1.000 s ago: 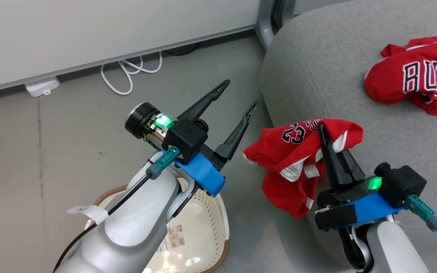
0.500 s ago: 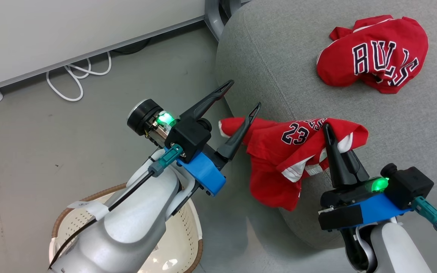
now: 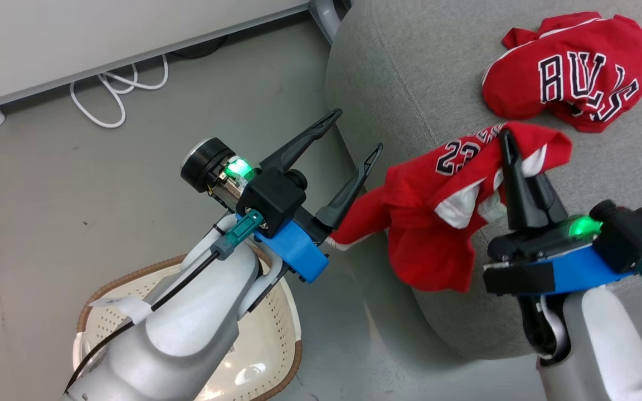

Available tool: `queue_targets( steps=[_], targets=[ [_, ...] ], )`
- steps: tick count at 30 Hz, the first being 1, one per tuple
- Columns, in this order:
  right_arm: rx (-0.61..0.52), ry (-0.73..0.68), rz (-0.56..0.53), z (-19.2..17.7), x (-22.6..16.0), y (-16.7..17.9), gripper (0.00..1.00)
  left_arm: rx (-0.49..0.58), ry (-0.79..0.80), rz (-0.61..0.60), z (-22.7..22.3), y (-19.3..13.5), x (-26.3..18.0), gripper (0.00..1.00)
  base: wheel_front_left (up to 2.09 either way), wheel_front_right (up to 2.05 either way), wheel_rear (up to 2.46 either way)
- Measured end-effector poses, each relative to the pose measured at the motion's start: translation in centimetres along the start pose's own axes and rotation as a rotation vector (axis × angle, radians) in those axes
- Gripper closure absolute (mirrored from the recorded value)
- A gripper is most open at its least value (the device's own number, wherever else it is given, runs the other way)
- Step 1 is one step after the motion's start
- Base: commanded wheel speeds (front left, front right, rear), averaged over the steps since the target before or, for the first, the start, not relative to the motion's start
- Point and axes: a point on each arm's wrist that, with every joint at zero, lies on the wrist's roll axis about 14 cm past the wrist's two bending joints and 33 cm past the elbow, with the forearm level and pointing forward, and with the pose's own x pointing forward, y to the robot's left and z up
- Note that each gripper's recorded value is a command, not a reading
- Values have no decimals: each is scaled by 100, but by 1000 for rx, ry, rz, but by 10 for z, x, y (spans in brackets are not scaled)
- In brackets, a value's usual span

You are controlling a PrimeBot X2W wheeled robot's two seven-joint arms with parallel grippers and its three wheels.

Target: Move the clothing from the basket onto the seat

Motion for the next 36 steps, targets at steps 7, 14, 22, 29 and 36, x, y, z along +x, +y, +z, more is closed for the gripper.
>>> queue_targets(
  steps=[7,14,22,29,36],
  targets=[
    [-59,-148,4,37,55,-6,100,2,-3,32,-14,24,-1,0,0,0,0],
    [-155,-358,-16,88,126,-17,100,-4,15,62,-45,59,-2,0,0,0,0],
    [-365,-521,-67,125,182,-56,100,-46,71,83,-103,85,-9,0,0,0,0],
    [-562,-527,-190,142,197,-123,100,-88,106,90,-142,90,-17,0,0,0,0],
    [-603,-402,-319,124,180,-183,100,-91,120,79,-153,90,-19,0,0,0,0]
  ],
)
